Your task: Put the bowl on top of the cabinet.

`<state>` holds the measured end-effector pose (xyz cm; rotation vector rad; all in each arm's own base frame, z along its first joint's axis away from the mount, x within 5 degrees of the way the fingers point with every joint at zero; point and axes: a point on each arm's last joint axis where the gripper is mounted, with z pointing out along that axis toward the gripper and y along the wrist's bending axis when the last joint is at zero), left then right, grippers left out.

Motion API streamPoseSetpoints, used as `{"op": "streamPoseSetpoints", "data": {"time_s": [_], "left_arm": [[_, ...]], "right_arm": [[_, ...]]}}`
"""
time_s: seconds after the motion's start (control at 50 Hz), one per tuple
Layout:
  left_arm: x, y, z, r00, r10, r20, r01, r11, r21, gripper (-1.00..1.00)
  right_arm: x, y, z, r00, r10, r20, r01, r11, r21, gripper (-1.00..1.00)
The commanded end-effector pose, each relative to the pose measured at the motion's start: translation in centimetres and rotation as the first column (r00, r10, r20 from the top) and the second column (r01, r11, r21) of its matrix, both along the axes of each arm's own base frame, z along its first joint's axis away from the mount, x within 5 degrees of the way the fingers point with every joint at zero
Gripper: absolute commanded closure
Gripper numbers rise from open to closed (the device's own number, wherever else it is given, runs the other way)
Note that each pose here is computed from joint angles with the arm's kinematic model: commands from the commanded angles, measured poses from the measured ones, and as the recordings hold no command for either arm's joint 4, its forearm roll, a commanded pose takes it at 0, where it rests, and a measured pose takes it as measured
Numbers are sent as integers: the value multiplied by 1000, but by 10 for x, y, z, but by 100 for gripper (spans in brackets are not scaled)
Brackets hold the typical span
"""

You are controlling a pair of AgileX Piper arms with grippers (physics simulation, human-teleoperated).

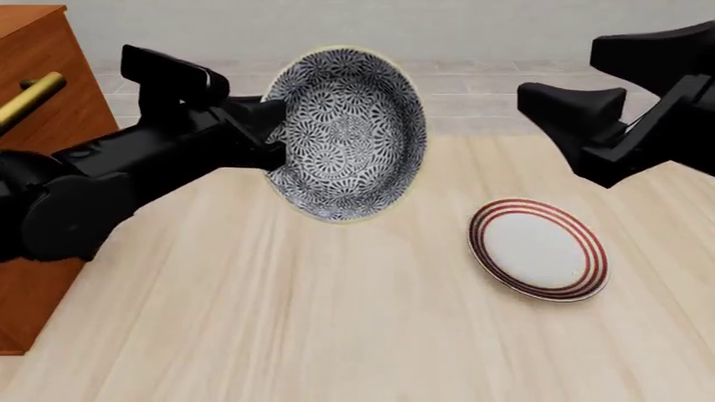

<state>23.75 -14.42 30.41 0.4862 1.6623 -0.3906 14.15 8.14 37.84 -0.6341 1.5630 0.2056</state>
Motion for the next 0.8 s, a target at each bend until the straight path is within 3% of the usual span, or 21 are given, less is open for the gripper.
{"op": "streamPoseSetpoints", "data": {"time_s": [0.02, 0.6, 0.8], "left_arm": [[-6, 17, 8, 999, 45, 18, -45, 999, -5, 100], [-15, 36, 15, 995, 95, 21, -95, 995, -11, 100], [-17, 51, 25, 989, 140, 49, -142, 989, 39, 100]], "right_arm": [[8, 8, -7, 1000, 19, -17, -19, 1000, -1, -100], [3, 6, -6, 1000, 22, -11, -22, 1000, 2, -100], [4, 7, -9, 1000, 22, -10, -22, 1000, -7, -100]]}}
